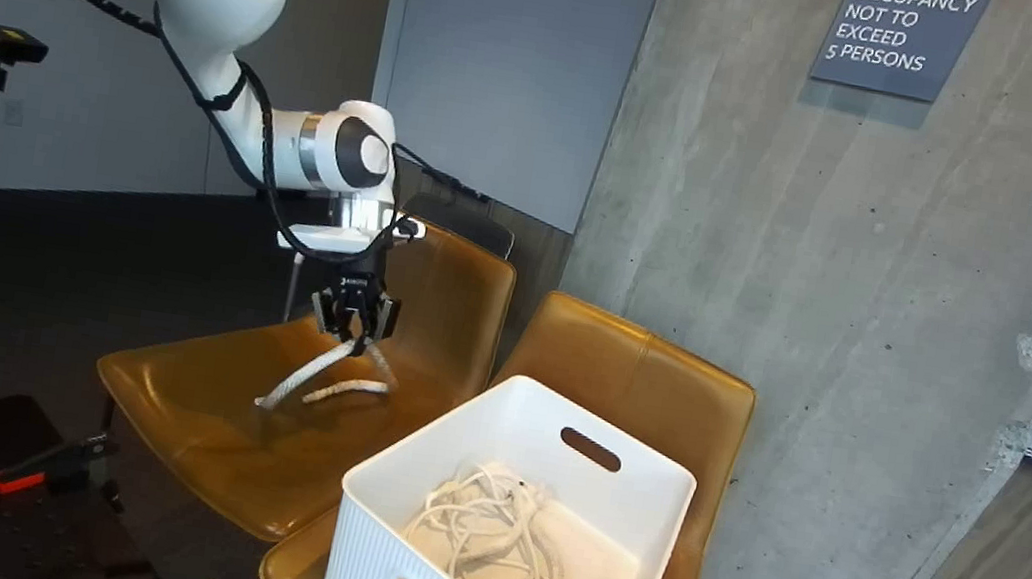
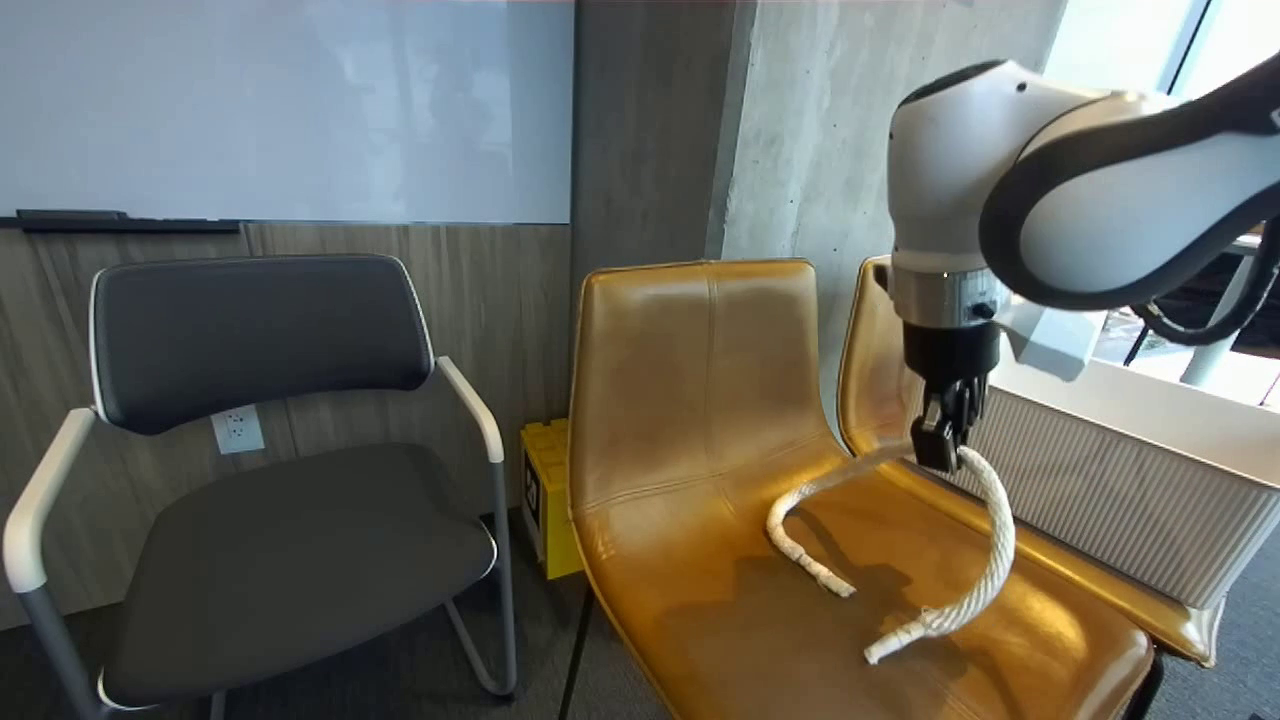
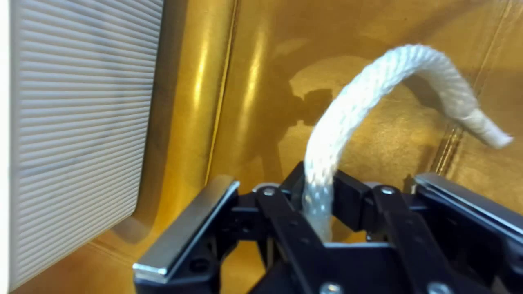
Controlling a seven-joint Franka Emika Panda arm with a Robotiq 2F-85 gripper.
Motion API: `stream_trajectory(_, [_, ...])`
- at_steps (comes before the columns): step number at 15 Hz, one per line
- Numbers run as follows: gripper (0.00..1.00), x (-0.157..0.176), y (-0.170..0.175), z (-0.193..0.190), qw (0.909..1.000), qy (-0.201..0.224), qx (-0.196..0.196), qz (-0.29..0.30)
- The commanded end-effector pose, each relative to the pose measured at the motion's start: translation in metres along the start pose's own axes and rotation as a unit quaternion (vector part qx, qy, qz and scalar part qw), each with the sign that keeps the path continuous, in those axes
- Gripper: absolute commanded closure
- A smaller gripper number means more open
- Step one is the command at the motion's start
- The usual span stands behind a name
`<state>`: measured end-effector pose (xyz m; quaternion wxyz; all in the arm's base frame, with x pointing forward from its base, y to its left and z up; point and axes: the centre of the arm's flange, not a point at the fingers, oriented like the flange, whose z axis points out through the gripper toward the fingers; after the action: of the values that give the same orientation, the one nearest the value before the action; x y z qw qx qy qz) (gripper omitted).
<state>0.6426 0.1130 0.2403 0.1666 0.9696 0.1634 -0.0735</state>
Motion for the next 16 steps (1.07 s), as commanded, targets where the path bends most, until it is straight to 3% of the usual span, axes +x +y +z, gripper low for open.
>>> stream_trajectory(1, [0.97,-0.017,0.052,-0.085,0.9995,0.007,-0.029,0.004])
stream_trajectory(9, [0.97,-0.082,0.236,-0.219,0.9901,0.03,-0.102,0.091])
stream_trajectory(15, [0.97,-0.144,0.388,-0.282,0.9802,0.036,-0.125,0.149])
stream_trajectory(16, [0.97,-0.152,0.397,-0.28,0.98,0.035,-0.126,0.15])
